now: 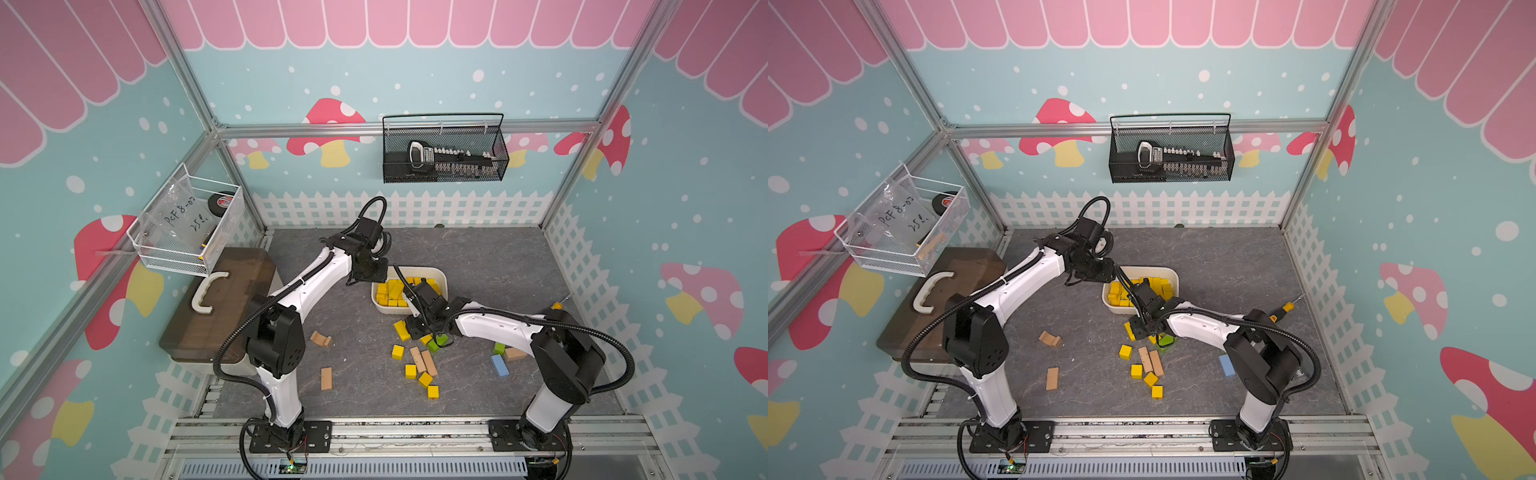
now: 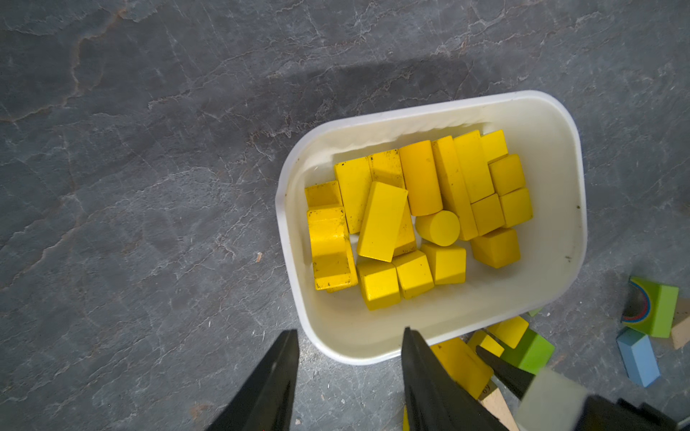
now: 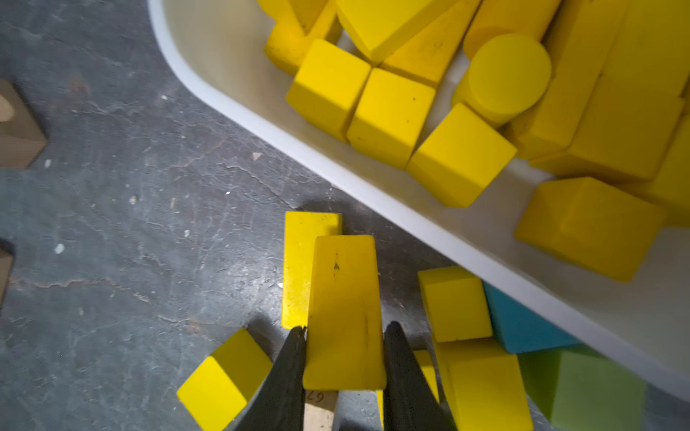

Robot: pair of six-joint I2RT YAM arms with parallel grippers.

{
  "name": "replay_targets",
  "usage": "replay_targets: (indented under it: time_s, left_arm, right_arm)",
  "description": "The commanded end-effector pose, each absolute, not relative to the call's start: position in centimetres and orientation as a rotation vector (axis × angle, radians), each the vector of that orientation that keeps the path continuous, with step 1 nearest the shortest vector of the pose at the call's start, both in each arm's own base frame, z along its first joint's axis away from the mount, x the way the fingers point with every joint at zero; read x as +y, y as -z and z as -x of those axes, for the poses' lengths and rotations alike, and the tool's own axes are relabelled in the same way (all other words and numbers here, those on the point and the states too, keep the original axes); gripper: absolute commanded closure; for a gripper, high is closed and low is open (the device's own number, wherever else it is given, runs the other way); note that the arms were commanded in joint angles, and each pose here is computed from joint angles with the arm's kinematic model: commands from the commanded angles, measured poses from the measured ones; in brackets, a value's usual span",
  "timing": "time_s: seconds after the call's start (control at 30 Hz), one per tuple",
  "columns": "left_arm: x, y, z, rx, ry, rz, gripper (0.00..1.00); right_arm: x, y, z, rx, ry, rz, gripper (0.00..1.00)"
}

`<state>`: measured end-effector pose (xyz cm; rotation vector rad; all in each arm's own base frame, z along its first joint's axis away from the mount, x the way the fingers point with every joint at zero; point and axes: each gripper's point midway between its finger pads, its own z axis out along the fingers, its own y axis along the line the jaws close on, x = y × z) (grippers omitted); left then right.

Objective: Pick out the yellow building blocks
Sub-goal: Pick up the building block from the center of the board.

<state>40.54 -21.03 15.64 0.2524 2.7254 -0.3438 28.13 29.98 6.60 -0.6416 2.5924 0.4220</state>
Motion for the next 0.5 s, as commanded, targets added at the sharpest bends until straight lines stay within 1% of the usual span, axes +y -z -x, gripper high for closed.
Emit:
replay_targets:
  time_s: [0.0, 0.2, 0.3, 0.37, 0.47]
  left_arm:
    - [-21.1, -15.8, -40.4, 2.724, 0.319, -0.286, 0.51]
    - [-21.0, -16.1, -40.5, 2.716, 0.313, -0.286, 0.51]
    - [-21.0, -16.2, -40.5, 2.713, 0.312, -0.285, 0.51]
    - [-20.9, -16.2, -40.5, 2.713, 0.305, -0.286, 0.51]
    - [-20.9, -16.1, -40.4, 2.716, 0.306, -0.287, 0.51]
  right_arm:
    - [31.9, -8.1, -27.5, 2.509, -0.563, 0.720, 0.76]
    - [32.6, -9.2, -27.2, 2.463, -0.631, 0.753, 0.77]
    - [33.1, -11.1, -28.1, 2.418, -0.635, 0.723, 0.79]
    - [33.1, -12.4, -29.2, 2.389, -0.605, 0.669, 0.77]
    - [32.3, -13.4, -31.2, 2.391, -0.494, 0.594, 0.77]
